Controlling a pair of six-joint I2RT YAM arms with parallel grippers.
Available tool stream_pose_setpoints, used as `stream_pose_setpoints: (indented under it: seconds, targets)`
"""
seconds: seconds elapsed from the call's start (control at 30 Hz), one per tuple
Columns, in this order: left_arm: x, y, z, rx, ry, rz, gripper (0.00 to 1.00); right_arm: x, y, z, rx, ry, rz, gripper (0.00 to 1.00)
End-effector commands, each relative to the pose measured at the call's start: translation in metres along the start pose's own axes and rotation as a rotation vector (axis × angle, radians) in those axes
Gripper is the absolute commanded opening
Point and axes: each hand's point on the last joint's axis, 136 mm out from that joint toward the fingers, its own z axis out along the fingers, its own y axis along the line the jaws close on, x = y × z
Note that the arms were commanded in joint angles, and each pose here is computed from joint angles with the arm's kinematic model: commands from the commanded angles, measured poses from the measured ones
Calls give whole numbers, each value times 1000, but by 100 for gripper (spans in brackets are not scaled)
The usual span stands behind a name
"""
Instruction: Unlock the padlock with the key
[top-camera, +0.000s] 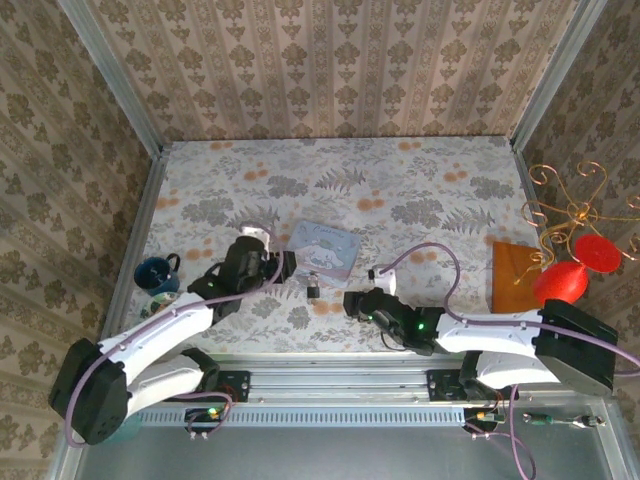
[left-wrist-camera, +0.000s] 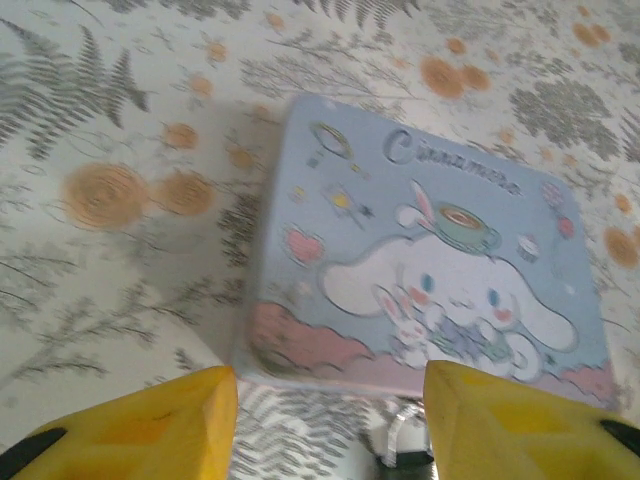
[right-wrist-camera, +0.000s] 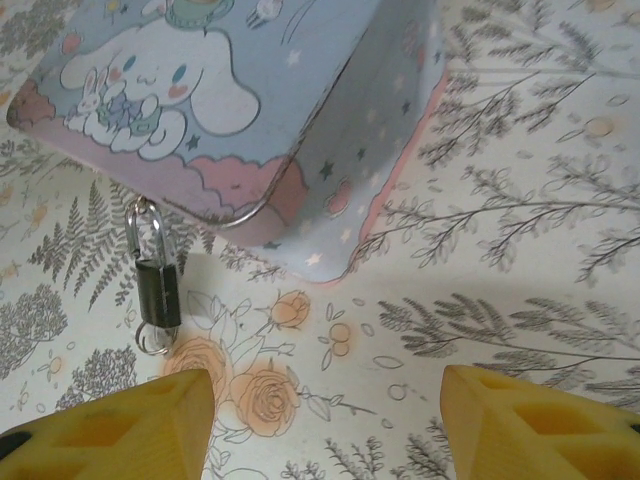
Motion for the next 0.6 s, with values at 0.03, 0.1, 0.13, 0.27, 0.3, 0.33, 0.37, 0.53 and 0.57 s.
stream_pose_setpoints:
  seconds: [0.03, 0.1, 0.13, 0.27, 0.3, 0.33, 0.37, 0.53, 0.57]
  targets:
    - [-5, -4, 10, 104, 106, 35, 52, -5, 34, 7, -91, 9, 71, 62]
    - [-6, -7, 19, 132, 140, 53, 51, -4, 44, 10, -120, 17, 81, 63]
    - [-6, -7, 23, 133, 152, 59, 52, -3, 48, 11, -136, 21, 78, 62]
    - [-3, -1, 40, 144, 205, 33, 54, 6, 63, 22, -156, 73, 49, 63]
    - [-2, 1, 43, 143, 214, 23, 54, 8, 66, 25, -157, 88, 42, 63]
    - [-2, 3, 46, 140, 220, 18, 54, 11, 70, 28, -163, 101, 35, 63]
    - [0, 4, 49, 138, 228, 17, 54, 11, 74, 30, -170, 111, 36, 63]
    - [13, 9, 57, 130, 265, -4, 51, 17, 79, 42, -143, 160, 24, 63]
    - [17, 10, 58, 129, 280, -10, 51, 18, 74, 44, -119, 171, 26, 63]
